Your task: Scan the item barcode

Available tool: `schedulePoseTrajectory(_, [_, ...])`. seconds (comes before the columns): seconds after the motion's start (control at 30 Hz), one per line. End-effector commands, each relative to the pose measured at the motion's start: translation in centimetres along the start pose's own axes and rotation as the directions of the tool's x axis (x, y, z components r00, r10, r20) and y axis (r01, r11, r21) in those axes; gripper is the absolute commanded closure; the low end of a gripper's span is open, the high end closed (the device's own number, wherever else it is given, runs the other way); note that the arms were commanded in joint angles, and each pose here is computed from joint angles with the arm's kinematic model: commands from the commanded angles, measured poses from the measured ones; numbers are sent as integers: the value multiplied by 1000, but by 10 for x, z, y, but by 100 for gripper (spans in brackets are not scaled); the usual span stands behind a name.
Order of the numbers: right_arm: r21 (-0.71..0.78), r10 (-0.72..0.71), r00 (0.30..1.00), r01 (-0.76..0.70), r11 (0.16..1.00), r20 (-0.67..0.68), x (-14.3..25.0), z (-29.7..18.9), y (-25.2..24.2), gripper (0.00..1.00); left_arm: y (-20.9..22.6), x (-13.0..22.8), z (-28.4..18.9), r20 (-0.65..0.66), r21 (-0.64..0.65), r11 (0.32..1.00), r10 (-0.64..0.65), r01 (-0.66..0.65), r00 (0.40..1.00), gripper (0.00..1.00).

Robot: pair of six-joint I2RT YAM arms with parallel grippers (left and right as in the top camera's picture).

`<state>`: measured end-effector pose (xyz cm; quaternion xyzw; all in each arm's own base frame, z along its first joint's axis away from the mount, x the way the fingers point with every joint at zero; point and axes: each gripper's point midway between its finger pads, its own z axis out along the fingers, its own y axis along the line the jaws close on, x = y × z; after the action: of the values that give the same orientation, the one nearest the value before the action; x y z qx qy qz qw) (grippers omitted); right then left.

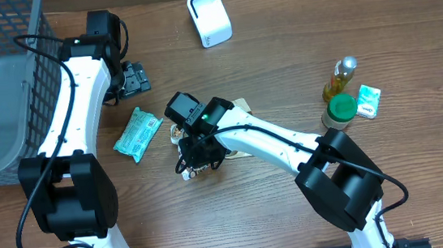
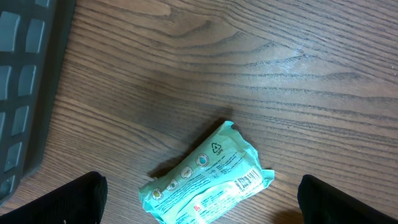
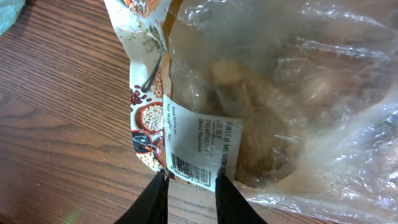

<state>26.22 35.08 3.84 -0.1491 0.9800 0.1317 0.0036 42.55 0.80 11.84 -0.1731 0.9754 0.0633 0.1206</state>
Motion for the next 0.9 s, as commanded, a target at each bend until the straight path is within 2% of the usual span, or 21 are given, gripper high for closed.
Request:
schedulePoseTrajectory(0.0, [-1, -3, 1000, 3, 1000, 4, 1, 0, 2, 77, 0, -5, -2, 16, -8, 1000, 15, -15, 1000, 0])
schedulePoseTrajectory(0.87, [59, -11, 996, 6, 998, 87, -16, -1, -7, 77, 0, -5, -2, 16, -8, 1000, 15, -15, 1000, 0])
